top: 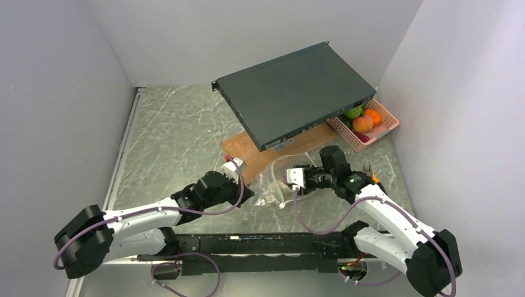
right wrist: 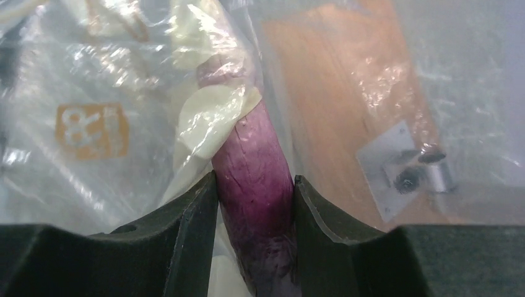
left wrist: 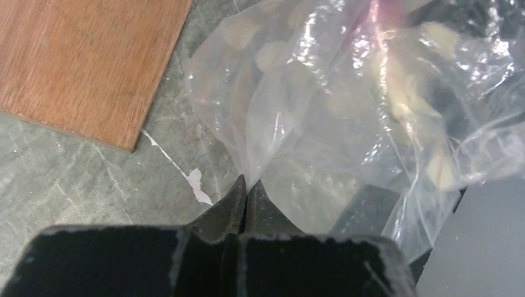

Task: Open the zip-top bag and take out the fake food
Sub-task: Pick up the fake vegetable from the zipper food storage bag.

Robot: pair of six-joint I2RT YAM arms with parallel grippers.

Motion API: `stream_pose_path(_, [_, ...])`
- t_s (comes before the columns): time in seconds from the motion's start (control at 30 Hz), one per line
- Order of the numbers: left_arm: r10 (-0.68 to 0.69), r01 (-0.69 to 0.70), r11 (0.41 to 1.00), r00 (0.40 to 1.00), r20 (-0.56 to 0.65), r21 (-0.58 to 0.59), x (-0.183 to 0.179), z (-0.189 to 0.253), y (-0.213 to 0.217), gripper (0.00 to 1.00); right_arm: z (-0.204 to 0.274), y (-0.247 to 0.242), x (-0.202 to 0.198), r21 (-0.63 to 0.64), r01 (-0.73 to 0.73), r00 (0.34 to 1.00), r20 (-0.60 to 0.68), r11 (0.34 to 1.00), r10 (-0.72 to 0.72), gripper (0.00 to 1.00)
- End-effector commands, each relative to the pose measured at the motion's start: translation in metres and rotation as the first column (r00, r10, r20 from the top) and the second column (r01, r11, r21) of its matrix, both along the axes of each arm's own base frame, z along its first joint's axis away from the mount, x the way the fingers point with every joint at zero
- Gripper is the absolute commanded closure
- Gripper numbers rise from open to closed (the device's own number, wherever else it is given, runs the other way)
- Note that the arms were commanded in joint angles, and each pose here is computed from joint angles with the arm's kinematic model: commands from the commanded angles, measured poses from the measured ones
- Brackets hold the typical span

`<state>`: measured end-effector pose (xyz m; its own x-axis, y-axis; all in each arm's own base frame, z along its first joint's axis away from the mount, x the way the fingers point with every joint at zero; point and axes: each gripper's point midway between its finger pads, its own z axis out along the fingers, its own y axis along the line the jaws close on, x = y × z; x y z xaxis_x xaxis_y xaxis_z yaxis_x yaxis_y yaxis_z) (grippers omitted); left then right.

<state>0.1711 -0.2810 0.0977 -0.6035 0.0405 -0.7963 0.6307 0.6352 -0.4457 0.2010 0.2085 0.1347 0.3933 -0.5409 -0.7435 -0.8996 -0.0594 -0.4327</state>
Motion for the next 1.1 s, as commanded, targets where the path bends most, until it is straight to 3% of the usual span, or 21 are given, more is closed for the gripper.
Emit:
stream_pose_path(0.0, [-0.028, 0.028, 0.998, 1.000, 0.009, 0.058, -0.006, -0.013, 0.010, 1.00, -0.014, -0.026, 0.034, -0.083, 0.155, 0.975, 0.172, 0.984, -0.139, 0.97])
stream_pose_path(0.07, [-0.053, 0.052, 0.998, 0.998, 0.017, 0.040, -0.008, -0.009, 0.006, 1.00, -0.026, -0.026, 0.020, -0.123, 0.086, 0.985, 0.159, 0.989, -0.066, 0.95])
stream_pose_path(0.27, [-0.136, 0.137, 0.990, 0.990, -0.026, 0.045, -0.012, -0.014, -0.012, 1.00, -0.077, -0.022, -0.025, -0.266, -0.161, 0.963, 0.167, 0.951, 0.209, 0.75])
stream_pose_path(0.47, [-0.178, 0.191, 0.975, 0.977, -0.117, 0.113, -0.017, -0.041, -0.018, 1.00, -0.082, -0.020, -0.039, -0.263, -0.220, 0.962, 0.100, 0.939, 0.254, 0.51])
stream_pose_path(0.6, [-0.192, 0.202, 0.970, 0.978, -0.083, 0.139, -0.017, -0.044, -0.017, 1.00, -0.075, -0.018, -0.058, -0.222, -0.282, 0.956, 0.014, 0.933, 0.293, 0.28])
stream_pose_path(0.7, [-0.208, 0.216, 0.963, 0.976, -0.062, 0.164, -0.016, -0.043, -0.015, 1.00, -0.062, -0.015, -0.057, -0.178, -0.268, 0.963, -0.009, 0.947, 0.271, 0.18])
stream_pose_path(0.87, [-0.237, 0.242, 0.956, 0.970, -0.048, 0.165, -0.018, -0.042, -0.017, 1.00, -0.059, -0.017, -0.033, -0.190, -0.185, 0.979, 0.047, 0.964, 0.198, 0.20])
stream_pose_path(1.07, [-0.276, 0.280, 0.947, 0.960, -0.052, 0.158, -0.020, -0.040, -0.025, 1.00, -0.082, -0.025, -0.026, -0.255, -0.175, 0.978, 0.071, 0.951, 0.198, 0.31])
